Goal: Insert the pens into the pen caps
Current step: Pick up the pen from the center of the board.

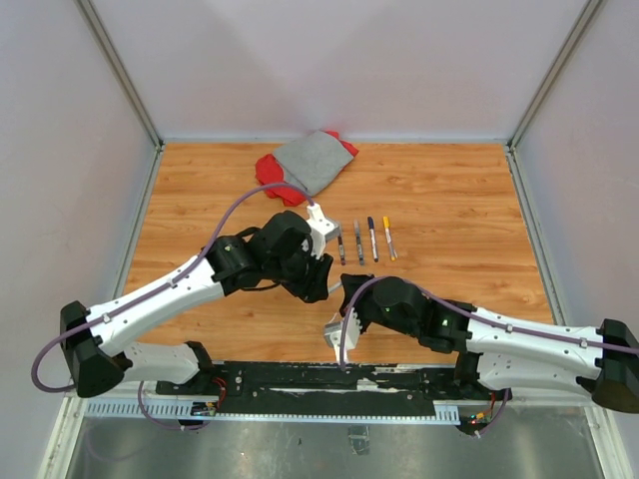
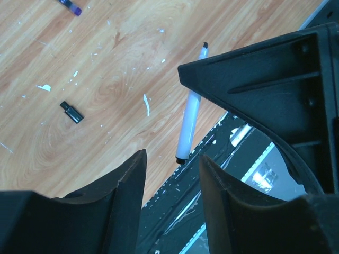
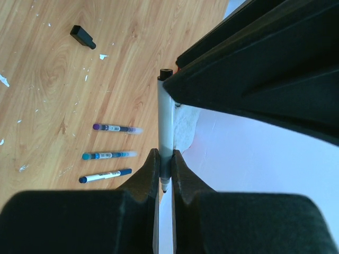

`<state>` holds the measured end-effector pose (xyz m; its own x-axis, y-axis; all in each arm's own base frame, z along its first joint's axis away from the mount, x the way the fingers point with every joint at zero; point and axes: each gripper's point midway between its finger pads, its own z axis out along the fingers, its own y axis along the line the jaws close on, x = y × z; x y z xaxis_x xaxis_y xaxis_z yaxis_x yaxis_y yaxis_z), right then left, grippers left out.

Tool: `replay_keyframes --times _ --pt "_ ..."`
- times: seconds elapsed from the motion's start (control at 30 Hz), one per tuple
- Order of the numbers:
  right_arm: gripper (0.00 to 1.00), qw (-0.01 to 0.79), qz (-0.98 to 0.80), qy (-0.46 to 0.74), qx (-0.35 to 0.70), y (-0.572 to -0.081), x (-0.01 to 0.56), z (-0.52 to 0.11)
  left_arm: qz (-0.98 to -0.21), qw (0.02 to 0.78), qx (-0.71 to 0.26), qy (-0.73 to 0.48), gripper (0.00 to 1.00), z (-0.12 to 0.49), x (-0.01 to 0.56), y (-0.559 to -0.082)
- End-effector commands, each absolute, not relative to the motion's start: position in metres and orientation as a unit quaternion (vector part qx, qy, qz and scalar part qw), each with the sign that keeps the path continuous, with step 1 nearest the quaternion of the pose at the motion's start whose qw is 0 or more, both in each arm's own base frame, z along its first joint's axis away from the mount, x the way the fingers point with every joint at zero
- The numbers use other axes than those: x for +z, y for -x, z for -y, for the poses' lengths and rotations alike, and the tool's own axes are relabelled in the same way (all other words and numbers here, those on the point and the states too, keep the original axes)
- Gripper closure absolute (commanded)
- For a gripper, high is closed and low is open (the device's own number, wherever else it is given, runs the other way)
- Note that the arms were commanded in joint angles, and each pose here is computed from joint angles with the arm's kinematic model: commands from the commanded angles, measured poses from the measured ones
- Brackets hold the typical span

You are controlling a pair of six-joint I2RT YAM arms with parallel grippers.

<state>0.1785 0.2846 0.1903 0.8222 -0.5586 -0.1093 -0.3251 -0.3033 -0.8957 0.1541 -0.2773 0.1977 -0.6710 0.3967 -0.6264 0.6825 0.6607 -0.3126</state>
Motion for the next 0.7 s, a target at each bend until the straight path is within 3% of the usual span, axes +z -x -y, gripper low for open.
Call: replay_keyframes --times 0.0,0.33,0.47,0.63,0.67 --pt "0.99 0.54 -0.236 0.799 -0.123 -0.172 0.211 -0.299 -0.868 0.248 -0.268 -0.336 0.52 0.282 0.188 -0.151" --pt "0.99 0.545 -0.223 0.799 -0.118 -0.169 0.211 -0.309 -0.868 0.243 -0.263 -0.344 0.64 0.29 0.178 -0.157" --pt "0.99 0.544 -0.224 0.8 -0.12 -0.17 0.21 -0.308 -0.869 0.24 -0.263 -0.345 0.74 0.289 0.178 -0.156" --pt "0.98 0.55 -0.223 0.796 -0.12 -0.169 0.213 -0.307 -0.869 0.247 -0.26 -0.34 0.98 0.286 0.179 -0.157" --pt "0.95 0.552 -0.223 0.795 -0.119 -0.169 0.214 -0.307 -0.87 0.25 -0.259 -0.338 0.99 0.286 0.18 -0.157"
